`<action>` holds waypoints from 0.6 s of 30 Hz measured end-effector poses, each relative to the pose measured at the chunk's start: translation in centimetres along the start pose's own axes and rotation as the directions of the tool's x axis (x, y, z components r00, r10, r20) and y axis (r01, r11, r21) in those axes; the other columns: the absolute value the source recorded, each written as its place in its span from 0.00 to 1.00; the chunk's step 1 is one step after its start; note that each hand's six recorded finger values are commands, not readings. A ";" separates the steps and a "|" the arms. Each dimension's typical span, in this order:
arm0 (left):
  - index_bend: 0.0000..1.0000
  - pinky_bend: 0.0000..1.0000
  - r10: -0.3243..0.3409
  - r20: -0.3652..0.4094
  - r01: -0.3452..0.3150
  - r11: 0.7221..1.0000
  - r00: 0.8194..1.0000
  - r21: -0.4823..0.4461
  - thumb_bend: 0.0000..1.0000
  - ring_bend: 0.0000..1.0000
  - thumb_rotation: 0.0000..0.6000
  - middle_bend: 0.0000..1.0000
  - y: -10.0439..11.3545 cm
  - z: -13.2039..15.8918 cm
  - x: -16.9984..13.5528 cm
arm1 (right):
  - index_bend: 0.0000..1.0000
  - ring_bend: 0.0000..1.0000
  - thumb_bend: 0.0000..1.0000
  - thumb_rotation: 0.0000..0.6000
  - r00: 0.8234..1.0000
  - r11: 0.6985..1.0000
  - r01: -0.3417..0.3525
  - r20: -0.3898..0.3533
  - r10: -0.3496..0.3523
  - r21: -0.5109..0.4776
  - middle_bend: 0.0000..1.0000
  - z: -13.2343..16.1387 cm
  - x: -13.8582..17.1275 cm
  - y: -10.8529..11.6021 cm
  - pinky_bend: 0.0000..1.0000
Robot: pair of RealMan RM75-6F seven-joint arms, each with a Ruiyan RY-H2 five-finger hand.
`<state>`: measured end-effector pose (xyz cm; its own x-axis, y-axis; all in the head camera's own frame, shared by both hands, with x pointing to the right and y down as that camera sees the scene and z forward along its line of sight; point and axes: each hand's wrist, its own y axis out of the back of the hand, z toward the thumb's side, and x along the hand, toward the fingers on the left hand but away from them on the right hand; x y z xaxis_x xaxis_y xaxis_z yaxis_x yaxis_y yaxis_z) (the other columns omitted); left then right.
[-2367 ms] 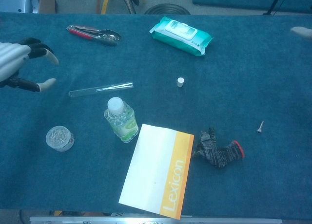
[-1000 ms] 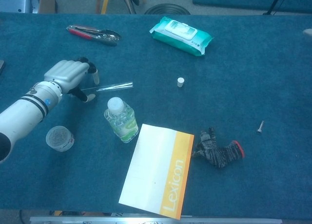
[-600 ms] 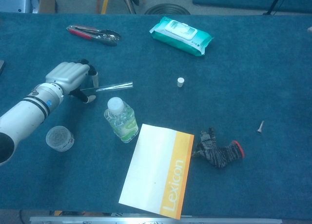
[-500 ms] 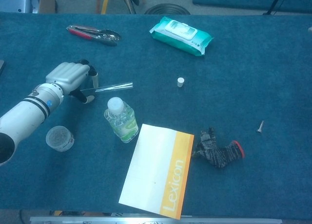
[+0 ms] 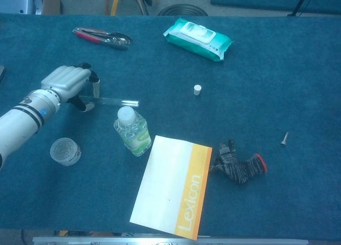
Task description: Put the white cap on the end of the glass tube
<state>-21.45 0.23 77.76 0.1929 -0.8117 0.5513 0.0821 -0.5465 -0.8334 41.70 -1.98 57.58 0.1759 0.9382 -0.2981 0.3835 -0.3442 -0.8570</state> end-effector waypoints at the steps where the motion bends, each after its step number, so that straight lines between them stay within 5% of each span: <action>1: 0.51 0.12 0.002 -0.002 -0.002 1.000 1.000 0.002 0.28 0.05 1.00 0.26 0.1 -0.3 -0.1 | 0.19 0.13 0.20 1.00 1.000 1.000 0.000 0.000 0.000 0.001 0.24 0.1 0.0 0.0 0.32; 9: 0.51 0.12 -0.012 -0.021 0.012 1.000 1.000 0.004 0.28 0.05 1.00 0.26 0.0 -2.4 -0.5 | 0.19 0.13 0.20 1.00 1.000 1.000 -0.002 -0.004 0.002 0.003 0.24 0.4 0.1 -0.3 0.32; 18: 0.37 0.12 -0.022 0.016 0.022 1.000 1.000 -0.008 0.28 0.05 0.95 0.20 0.0 -1.2 0.0 | 0.19 0.13 0.20 1.00 1.000 1.000 0.006 0.006 -0.006 -0.002 0.24 0.1 0.3 -0.1 0.32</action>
<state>-22.66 -0.03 77.75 0.2070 -0.7959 0.5690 0.0785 -0.5662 -0.8205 41.60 -1.67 57.50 0.1681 0.9403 -0.2959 0.3859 -0.3390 -0.8580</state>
